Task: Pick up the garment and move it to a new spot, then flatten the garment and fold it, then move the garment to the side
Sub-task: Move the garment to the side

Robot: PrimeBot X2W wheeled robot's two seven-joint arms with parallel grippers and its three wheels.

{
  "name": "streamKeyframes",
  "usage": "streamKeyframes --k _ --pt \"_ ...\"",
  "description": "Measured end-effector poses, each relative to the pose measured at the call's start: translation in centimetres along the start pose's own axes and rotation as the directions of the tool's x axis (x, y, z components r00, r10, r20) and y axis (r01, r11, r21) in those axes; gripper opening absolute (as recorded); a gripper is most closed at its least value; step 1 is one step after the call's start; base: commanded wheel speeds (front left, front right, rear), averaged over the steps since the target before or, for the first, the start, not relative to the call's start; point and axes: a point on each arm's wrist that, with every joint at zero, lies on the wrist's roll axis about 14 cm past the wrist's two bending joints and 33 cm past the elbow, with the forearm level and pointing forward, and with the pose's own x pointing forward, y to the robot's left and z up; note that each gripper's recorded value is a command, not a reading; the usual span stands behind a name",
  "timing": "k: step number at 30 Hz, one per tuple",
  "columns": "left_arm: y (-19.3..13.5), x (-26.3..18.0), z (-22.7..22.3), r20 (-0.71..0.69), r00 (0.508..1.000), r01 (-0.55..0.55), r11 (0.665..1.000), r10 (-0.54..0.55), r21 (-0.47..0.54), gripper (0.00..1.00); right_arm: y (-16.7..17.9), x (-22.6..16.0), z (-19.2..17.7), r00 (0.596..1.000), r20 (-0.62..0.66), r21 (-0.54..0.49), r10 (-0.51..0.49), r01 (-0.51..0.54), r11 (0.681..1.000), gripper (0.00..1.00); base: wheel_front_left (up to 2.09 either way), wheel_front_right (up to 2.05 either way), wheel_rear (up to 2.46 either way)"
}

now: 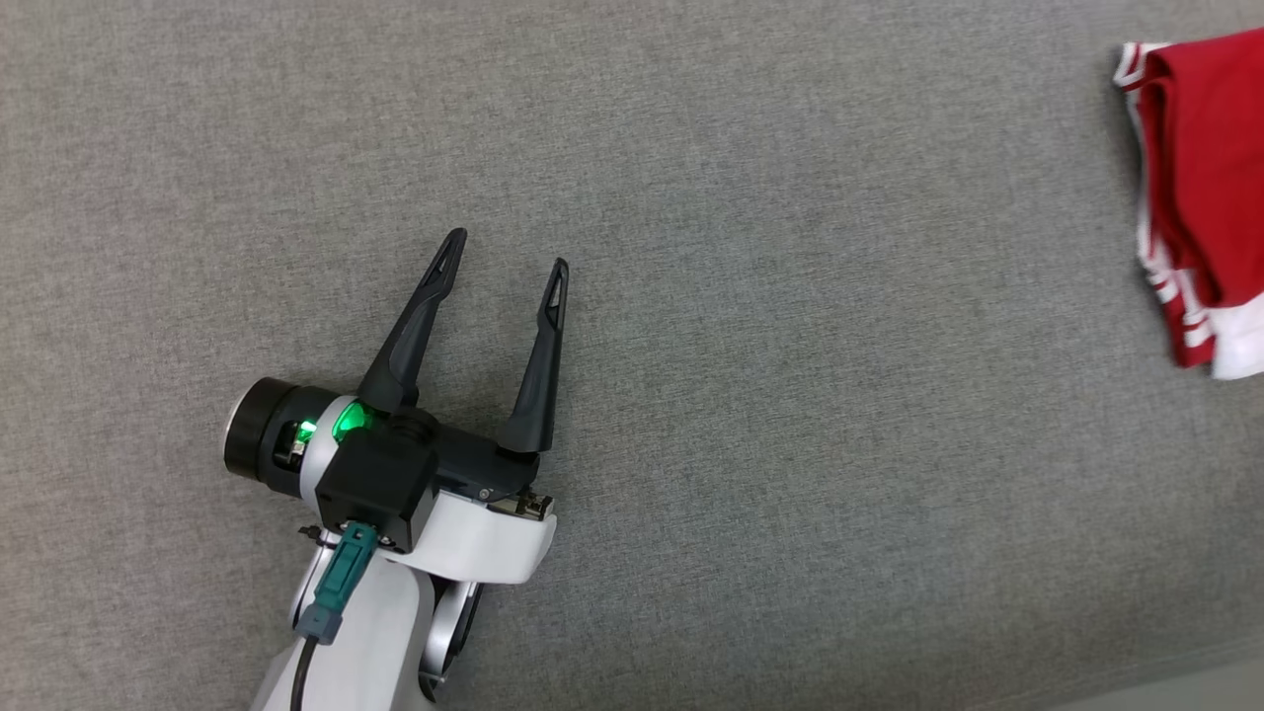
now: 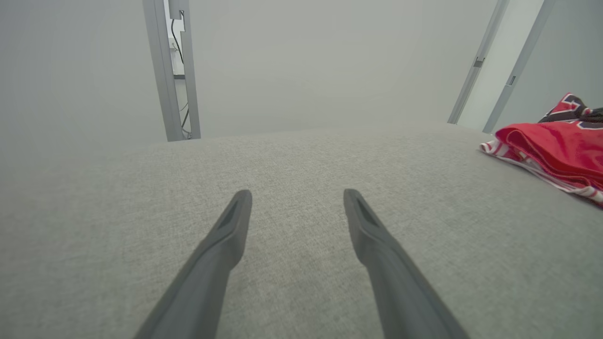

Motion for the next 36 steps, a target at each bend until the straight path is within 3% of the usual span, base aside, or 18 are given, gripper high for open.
streamKeyframes --k 5,11,12,14,22,28,31,36 --pt "0.6 0.0 -0.2 -0.004 1.0 -0.018 1.0 0.018 -0.001 1.0 -2.1 0.5 0.4 0.998 0.001 -0.067 -0.066 0.066 0.996 0.0 0.0 0.0 0.0" --pt "0.9 -0.1 -0.2 -0.006 1.0 -0.025 1.0 0.025 -0.001 1.0 -0.9 0.7 -0.3 0.998 -0.009 -0.067 -0.07 0.069 0.995 0.0 0.0 0.0 0.0" --pt "0.9 -0.1 -0.2 -0.005 1.0 -0.026 1.0 0.026 -0.002 1.0 -0.7 0.7 -0.4 0.998 -0.008 -0.064 -0.07 0.069 0.996 0.23 0.0 0.0 0.0" --pt "1.0 -0.1 -0.2 -0.005 1.0 -0.029 1.0 0.029 -0.002 1.0 -0.1 0.8 -0.7 0.997 -0.01 -0.028 -0.076 0.075 0.997 1.0 0.0 0.0 0.0" --pt "1.0 -0.6 0.6 -0.001 0.999 -0.039 0.999 0.039 -0.001 1.0 1.7 0.5 0.9 0.998 0.043 -0.022 -0.053 0.054 0.998 1.0 0.0 0.0 0.0" --pt "0.9 -1.6 2.7 0.031 0.998 -0.058 0.998 0.058 0.0 1.0 2.6 -0.4 6.6 0.977 0.208 0.042 -0.055 0.047 0.998 1.0 0.0 0.0 0.0" --pt "0.9 -2.2 4.2 0.056 0.996 -0.071 0.997 0.071 0.0 1.0 3.3 -1.5 9.5 0.952 0.299 0.127 -0.06 0.023 0.992 1.0 0.0 0.0 0.0" --pt "1.8 -3.5 7.3 0.12 0.985 -0.127 0.992 0.125 0.015 1.0 4.2 -4.8 14.8 0.878 0.472 0.257 -0.076 -0.055 0.965 1.0 0.0 0.0 0.0"
